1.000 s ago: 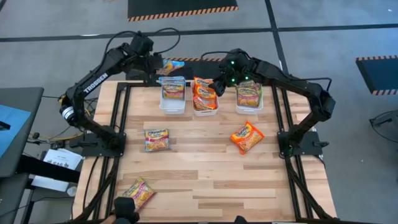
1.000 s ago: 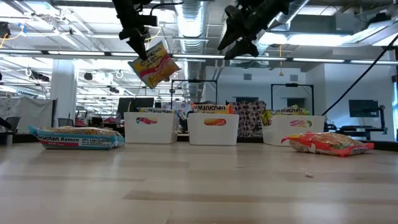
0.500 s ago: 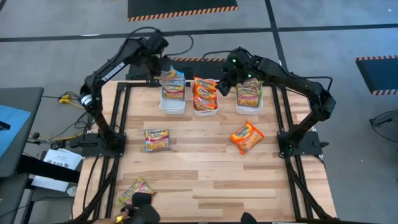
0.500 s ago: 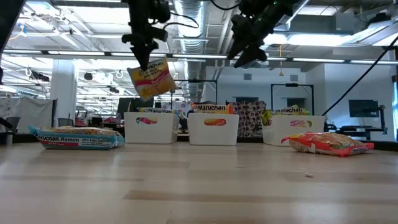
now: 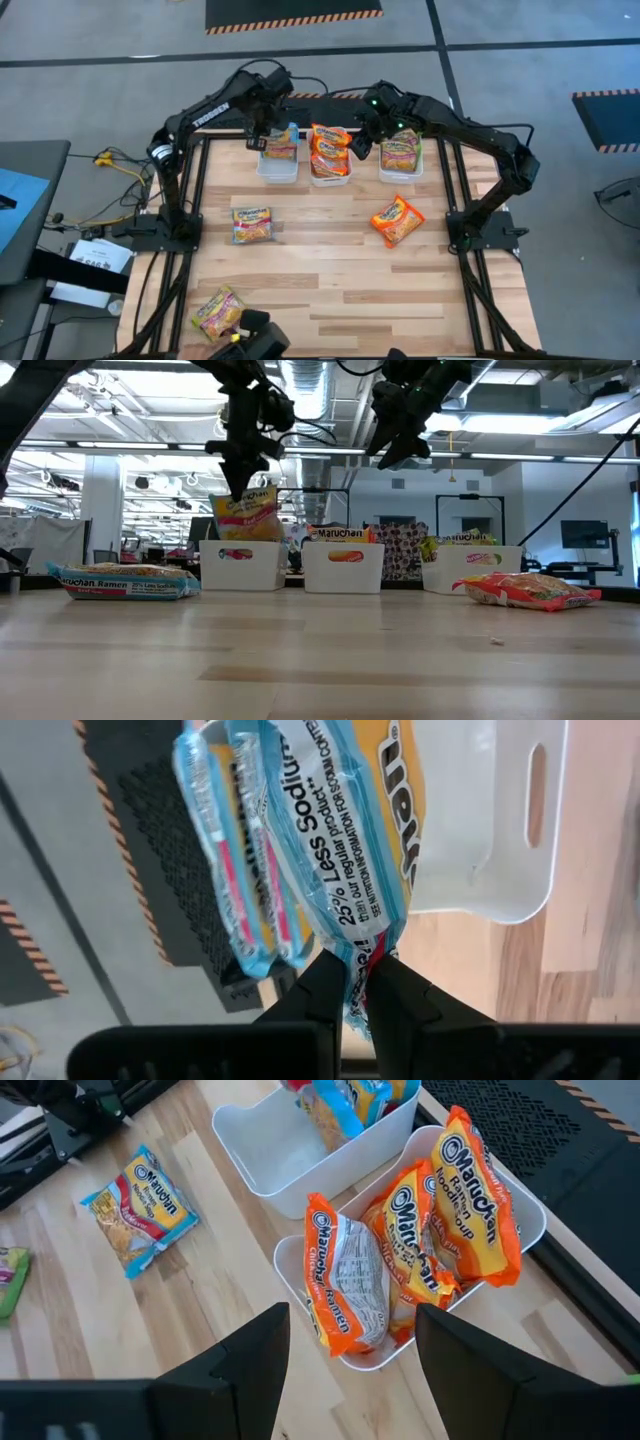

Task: Sort Maruchan noodles
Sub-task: Put the blue noodle pack into the top left white bin, then put the orange noodle pack into the middle white bin

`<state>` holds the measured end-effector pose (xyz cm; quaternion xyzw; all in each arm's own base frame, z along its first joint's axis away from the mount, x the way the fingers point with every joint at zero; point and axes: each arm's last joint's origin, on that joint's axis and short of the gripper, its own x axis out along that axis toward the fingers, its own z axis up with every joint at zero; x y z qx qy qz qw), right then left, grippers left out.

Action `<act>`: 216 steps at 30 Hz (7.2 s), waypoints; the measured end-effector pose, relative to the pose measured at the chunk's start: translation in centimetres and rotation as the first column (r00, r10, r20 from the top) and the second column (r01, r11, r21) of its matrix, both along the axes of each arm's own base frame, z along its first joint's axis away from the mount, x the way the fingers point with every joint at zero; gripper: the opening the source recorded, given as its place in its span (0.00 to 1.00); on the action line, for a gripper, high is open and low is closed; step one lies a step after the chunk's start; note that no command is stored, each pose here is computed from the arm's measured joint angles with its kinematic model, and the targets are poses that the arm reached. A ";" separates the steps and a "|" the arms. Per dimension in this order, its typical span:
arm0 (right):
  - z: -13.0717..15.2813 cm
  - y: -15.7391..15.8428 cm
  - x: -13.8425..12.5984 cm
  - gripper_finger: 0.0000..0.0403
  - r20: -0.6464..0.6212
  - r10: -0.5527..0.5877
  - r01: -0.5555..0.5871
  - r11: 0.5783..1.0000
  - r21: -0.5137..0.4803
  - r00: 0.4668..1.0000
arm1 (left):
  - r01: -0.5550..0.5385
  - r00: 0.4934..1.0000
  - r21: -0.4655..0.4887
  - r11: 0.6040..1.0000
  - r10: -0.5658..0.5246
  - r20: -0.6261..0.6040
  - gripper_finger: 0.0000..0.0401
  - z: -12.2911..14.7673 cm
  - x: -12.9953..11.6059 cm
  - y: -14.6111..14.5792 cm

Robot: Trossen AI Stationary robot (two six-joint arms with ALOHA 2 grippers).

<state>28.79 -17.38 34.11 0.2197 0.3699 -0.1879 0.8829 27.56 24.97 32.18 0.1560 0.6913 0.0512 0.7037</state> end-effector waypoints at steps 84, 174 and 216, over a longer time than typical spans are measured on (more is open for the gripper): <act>-9.9 10.4 -4.2 0.59 -0.651 0.277 0.007 0.917 0.398 0.707 | -0.040 0.921 -0.649 0.760 0.281 0.272 0.28 2.2 2.2 -12.9; -19.6 8.1 -1.1 0.43 -0.630 0.612 -0.576 0.760 0.301 0.478 | -0.185 0.622 -0.607 0.773 0.570 0.537 0.28 0.9 -3.7 -25.4; -6.7 15.1 2.1 0.01 -0.478 0.207 -0.185 0.978 0.093 0.853 | -0.060 0.491 -0.494 0.867 0.457 0.742 0.28 6.1 -9.4 -24.1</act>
